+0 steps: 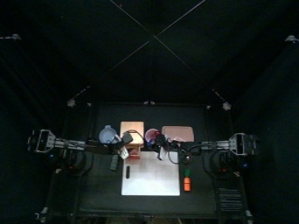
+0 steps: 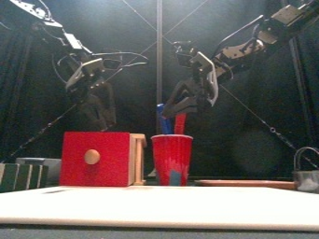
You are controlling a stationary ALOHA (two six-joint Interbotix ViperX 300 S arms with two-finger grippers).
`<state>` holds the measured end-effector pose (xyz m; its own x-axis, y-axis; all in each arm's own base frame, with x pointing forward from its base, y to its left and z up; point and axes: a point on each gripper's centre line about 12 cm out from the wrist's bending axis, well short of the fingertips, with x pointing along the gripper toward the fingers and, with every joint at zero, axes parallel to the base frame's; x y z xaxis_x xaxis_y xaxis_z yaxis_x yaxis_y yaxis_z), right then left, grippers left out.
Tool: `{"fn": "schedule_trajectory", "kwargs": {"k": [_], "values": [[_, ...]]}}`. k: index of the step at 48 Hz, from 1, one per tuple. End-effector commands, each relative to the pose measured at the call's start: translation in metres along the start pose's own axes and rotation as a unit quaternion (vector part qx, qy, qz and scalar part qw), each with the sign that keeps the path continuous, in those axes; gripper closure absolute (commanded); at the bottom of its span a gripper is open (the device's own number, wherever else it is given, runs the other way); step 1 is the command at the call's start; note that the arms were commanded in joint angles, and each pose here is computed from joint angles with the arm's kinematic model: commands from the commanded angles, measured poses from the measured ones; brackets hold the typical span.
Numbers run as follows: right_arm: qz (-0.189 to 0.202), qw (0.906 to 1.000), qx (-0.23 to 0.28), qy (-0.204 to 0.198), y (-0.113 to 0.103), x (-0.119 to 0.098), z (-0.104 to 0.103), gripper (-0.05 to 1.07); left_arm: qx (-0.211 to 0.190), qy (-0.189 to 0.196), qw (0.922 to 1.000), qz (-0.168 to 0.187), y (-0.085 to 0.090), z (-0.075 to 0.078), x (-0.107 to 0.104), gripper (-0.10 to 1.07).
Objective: Put salmon sushi in drawer
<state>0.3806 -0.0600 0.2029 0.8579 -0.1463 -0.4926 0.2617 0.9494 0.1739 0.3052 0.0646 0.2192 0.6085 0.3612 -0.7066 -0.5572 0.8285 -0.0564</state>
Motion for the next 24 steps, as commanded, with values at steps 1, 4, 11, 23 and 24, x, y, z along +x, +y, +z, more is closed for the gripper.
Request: {"fn": "schedule_trajectory", "kwargs": {"k": [1, 4, 11, 23, 24], "values": [[0.004, 0.9998, -0.001, -0.019, 0.003, -0.005, 0.012, 0.98, -0.02, -0.037, 0.9991, -0.004, 0.006, 0.023, -0.014, 0.11], [0.005, 0.9998, -0.001, -0.021, 0.004, -0.005, 0.014, 0.98, -0.028, -0.048, 0.9984, -0.002, 0.013, 0.027, -0.019, 0.11], [0.006, 0.9997, -0.003, -0.025, 0.005, -0.005, 0.017, 0.98, -0.042, -0.073, 0.9964, -0.001, 0.027, 0.034, -0.027, 0.11], [0.007, 0.9996, -0.005, -0.025, 0.005, -0.005, 0.017, 0.98, -0.058, -0.115, 0.9911, -0.035, 0.035, 0.039, -0.035, 0.11], [0.007, 0.9996, -0.005, -0.025, 0.005, -0.005, 0.017, 0.98, -0.059, -0.119, 0.9905, -0.037, 0.035, 0.04, -0.036, 0.11]]}}
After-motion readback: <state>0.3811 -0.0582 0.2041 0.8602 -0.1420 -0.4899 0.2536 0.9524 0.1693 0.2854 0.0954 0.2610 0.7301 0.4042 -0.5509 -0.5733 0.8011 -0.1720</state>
